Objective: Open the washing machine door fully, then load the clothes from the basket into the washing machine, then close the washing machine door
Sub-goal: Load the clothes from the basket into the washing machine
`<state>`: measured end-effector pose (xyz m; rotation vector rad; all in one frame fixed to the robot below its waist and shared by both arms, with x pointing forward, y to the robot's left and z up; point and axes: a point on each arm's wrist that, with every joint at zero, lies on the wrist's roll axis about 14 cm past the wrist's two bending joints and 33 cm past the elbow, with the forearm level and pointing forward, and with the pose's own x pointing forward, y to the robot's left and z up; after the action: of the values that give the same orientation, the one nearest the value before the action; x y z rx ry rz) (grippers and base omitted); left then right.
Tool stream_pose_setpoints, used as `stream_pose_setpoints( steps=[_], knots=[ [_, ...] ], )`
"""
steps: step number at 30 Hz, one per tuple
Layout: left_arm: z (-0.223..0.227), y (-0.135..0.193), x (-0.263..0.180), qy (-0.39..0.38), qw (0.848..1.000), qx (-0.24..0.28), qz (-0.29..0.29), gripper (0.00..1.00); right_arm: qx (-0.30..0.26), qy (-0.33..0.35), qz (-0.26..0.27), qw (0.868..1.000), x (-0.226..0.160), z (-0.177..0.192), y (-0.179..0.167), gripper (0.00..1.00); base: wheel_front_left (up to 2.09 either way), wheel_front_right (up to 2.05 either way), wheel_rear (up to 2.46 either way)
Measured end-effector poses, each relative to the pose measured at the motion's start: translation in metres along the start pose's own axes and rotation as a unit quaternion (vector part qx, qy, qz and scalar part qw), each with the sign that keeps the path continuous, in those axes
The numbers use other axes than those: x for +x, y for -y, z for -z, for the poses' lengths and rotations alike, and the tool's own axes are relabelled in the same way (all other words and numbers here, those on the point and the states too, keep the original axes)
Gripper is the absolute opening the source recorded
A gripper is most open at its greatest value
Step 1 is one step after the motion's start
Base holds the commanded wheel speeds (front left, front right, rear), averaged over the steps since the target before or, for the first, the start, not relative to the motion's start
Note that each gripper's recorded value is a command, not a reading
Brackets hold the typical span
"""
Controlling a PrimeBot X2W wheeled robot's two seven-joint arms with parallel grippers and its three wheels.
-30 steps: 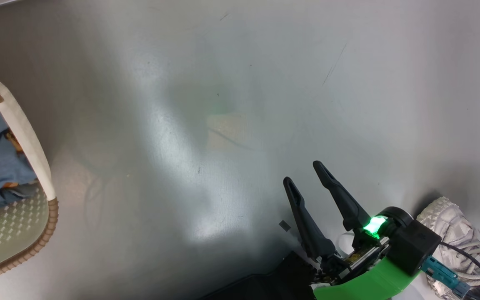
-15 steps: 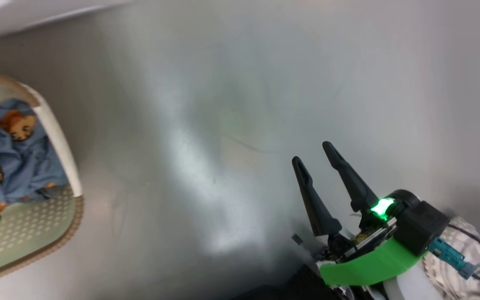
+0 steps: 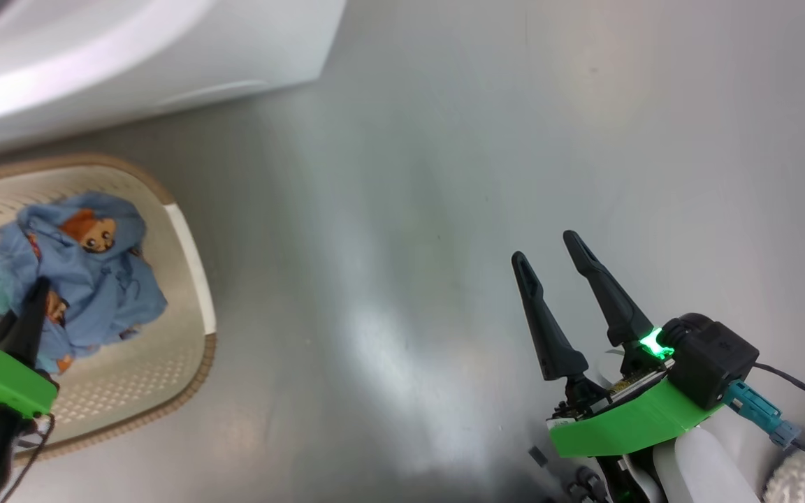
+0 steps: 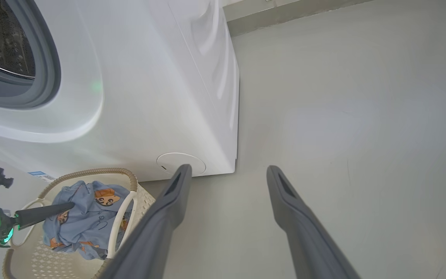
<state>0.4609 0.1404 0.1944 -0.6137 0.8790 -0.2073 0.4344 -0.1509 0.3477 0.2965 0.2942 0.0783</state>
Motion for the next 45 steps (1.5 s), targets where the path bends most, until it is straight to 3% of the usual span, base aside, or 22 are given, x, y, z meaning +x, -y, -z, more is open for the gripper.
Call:
stream_pose_setpoints(
  steps=[8, 26, 45],
  knots=[
    [-0.035, 0.019, -0.040, 0.082, 0.997, -0.010, 0.005, 0.00, -0.007, 0.030, -0.020, 0.999, -0.004, -0.025, -0.015, 1.00, 0.00, 0.00, 0.00],
    [-0.087, 0.064, -0.137, 0.235, 0.972, 0.001, 0.027, 0.00, -0.019, 0.085, -0.043, 0.995, -0.035, -0.070, -0.038, 1.00, 0.00, 0.00, 0.00],
    [-0.126, 0.108, -0.233, 0.389, 0.918, 0.046, 0.059, 0.00, -0.028, 0.143, -0.044, 0.988, -0.076, -0.108, -0.045, 1.00, 0.00, 0.00, 0.00]
  ],
)
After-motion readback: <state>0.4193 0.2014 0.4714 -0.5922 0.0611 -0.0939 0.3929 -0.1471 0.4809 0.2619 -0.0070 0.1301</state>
